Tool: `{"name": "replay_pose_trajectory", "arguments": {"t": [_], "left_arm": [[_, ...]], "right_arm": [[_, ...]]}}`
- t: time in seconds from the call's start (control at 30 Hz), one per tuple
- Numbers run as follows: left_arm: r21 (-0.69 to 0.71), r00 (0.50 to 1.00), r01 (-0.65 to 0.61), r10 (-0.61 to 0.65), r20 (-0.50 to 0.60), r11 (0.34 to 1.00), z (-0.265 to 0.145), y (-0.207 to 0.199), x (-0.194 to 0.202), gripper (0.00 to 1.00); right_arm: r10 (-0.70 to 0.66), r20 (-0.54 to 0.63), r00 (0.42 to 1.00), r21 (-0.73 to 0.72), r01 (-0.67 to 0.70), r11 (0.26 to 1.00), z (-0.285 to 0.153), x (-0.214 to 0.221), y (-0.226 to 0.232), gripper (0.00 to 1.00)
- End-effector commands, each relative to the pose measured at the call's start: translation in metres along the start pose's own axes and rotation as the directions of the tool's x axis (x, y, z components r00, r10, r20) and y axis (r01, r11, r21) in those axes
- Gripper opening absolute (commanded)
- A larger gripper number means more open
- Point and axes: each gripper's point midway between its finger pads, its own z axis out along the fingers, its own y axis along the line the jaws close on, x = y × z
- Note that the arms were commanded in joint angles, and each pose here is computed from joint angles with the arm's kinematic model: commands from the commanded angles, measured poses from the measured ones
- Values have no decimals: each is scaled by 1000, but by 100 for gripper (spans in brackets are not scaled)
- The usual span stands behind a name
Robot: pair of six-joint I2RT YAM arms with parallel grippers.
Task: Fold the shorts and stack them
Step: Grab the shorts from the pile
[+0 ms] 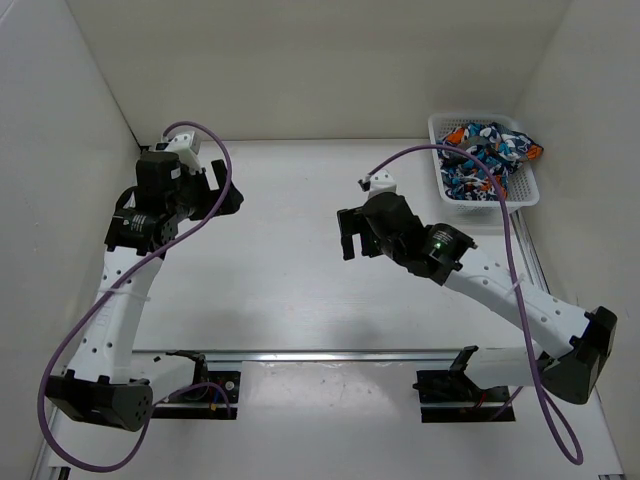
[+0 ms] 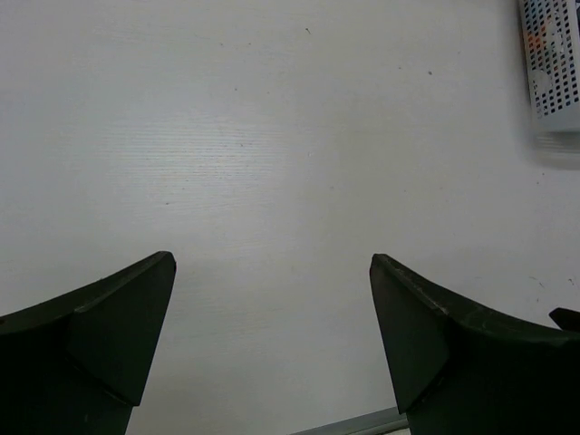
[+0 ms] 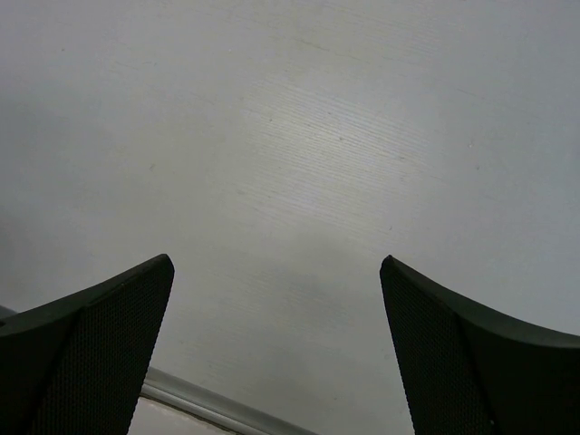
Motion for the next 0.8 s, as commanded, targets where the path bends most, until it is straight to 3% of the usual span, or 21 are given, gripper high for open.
{"name": "replay_pose_trajectory", "arguments": {"t": [0.0,0.17,0.33,0.47,0.63,0.7,0.77], "left_arm": [[16,1000,-7,7,15,1000,-8,-1,1,100],[19,1000,-8,8,24,1000,-14,-2,1,100],[5,1000,-6,6,7,1000,-10,2,7,100],[0,1000,6,-6,-10,1000,-9,3,13,100],[2,999,18,-18,-33,1000,-1,3,14,100],[2,999,18,-17,-32,1000,0,2,12,100],[-13,999,10,-10,-43,1000,6,5,12,100]], "right_arm": [[11,13,1000,35,-11,999,3,-1,-5,100],[16,-9,1000,163,-14,987,-4,5,-29,100],[83,-13,996,357,-73,931,-9,3,-92,100],[240,74,968,453,-247,857,-12,-29,-161,100],[371,134,919,404,-393,826,7,-71,-214,98],[388,206,899,441,-439,783,6,-95,-245,97],[457,194,868,493,-489,720,25,-91,-285,97]]}}
